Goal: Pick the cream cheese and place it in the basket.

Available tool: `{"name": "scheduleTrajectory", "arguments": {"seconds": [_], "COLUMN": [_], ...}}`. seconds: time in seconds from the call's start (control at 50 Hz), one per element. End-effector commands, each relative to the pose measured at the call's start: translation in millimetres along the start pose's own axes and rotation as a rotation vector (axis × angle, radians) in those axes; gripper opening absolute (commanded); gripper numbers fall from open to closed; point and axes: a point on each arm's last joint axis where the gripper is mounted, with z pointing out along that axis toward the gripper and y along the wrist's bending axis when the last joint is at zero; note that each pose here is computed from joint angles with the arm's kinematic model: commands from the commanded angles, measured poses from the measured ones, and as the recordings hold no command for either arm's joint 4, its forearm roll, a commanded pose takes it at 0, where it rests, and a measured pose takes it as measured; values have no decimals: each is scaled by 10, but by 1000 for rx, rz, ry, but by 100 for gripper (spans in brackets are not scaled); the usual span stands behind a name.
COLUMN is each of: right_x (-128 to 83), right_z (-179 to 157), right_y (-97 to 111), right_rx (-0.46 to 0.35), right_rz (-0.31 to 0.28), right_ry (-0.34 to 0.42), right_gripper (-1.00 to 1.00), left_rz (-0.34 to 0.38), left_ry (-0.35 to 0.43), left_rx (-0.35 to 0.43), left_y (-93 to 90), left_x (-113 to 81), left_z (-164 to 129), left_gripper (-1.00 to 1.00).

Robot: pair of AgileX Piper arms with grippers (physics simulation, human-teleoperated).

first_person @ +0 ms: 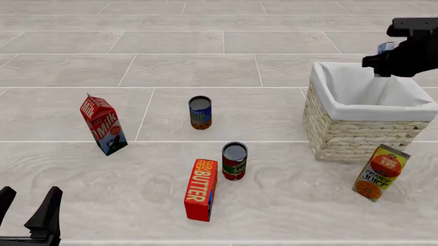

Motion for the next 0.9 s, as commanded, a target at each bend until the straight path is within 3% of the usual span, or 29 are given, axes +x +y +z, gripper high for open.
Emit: {"name": "scheduleTrajectory", "arguments": {"seconds": [0.02,0.62,0.9], "right_x": [25,264,254], "right_z": [51,285,271], "right_y": [47,72,42], "right_rx": [-9,-12,-6], "right_rz": [10,11,5], "right_ry": [7,38,26], "right_gripper": [-100,-100,-100], "left_rz": [0,0,0], "left_ry": [0,0,0], "left_rx": [0,0,0], "left_y": [0,0,0], "left_x": [0,0,0], "left_z": [0,0,0], "left_gripper": [100,100,100]}}
